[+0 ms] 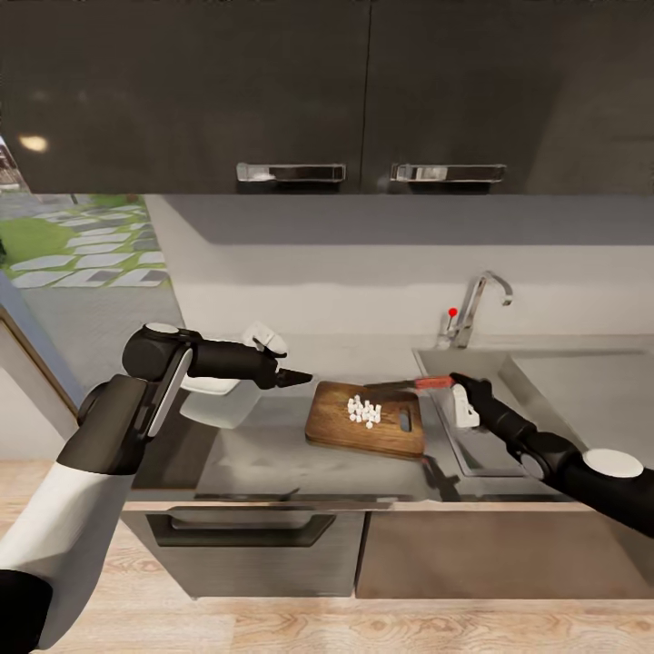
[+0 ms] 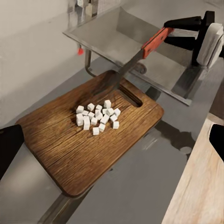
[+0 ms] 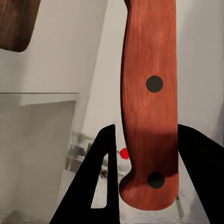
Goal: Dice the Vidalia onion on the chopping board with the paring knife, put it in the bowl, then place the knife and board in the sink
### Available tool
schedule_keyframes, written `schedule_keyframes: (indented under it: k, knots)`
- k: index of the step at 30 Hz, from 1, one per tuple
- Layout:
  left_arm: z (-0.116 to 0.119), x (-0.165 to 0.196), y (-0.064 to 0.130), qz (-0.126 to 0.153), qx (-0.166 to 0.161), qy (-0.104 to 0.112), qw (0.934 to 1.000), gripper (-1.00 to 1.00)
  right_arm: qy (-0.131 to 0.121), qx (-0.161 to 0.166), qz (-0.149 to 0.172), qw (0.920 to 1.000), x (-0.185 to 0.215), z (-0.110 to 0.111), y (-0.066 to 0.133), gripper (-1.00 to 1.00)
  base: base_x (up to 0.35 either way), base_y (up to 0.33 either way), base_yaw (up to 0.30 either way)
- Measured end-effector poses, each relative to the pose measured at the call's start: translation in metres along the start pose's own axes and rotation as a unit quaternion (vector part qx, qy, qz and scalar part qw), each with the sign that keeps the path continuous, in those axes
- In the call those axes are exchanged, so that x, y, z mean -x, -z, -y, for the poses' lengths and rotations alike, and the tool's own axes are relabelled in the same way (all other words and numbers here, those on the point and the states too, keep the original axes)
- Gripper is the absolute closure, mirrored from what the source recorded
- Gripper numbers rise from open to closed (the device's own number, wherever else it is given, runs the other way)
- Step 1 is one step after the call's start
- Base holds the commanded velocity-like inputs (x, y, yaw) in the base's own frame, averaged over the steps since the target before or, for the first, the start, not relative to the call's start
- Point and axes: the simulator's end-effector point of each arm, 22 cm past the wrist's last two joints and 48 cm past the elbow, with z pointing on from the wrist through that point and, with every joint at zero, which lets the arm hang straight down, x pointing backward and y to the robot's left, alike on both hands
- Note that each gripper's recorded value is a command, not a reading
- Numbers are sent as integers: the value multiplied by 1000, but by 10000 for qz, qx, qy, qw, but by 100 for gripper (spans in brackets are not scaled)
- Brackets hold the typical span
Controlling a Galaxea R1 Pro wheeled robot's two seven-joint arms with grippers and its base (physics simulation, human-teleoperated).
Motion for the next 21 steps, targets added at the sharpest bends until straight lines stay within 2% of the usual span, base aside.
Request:
schedule_keyframes:
  k: [1, 3, 4, 5, 6, 8, 9, 15, 18, 21]
  knots:
    - [0, 1, 1, 0, 0, 1, 10000, -100, -120, -4, -41, 9999, -3, 2, 0, 100, 0, 0, 0]
    - [1, 2, 2, -1, -2, 2, 10000, -100, -675, -77, -240, 9974, -16, 14, 0, 100, 0, 0, 0]
    - [2, 2, 2, -2, -3, 2, 10000, -100, -837, -100, -299, 9960, -20, 18, 1, 100, 0, 0, 0]
    - [2, 3, 3, -1, -3, 1, 10000, -100, -1150, -146, -419, 9924, -30, 25, 1, 100, 0, 0, 0]
    - [3, 3, 3, 0, -4, 0, 10000, -100, -1316, -164, -480, 9900, -35, 28, 2, 100, 0, 0, 0]
    - [3, 5, 4, 0, -4, -1, 10000, -100, -1856, -208, -658, 9802, -50, 36, 4, 100, 0, 0, 0]
    - [4, 5, 5, 1, -5, -2, 10000, -100, -2041, -215, -713, 9761, -55, 38, 5, 100, 0, 0, 0]
    - [7, 8, 8, 1, -11, -2, 10000, -100, -2478, -248, -839, 9649, -66, 46, 10, 100, 0, 0, 0]
    - [8, 10, 9, 1, -16, -2, 10000, -100, -2853, -223, -935, 9536, -72, 45, 13, 100, 0, 0, 0]
    - [10, 11, 10, 2, -20, -3, 10000, -100, -3360, -174, -1040, 9359, -76, 42, 16, 100, 0, 0, 0]
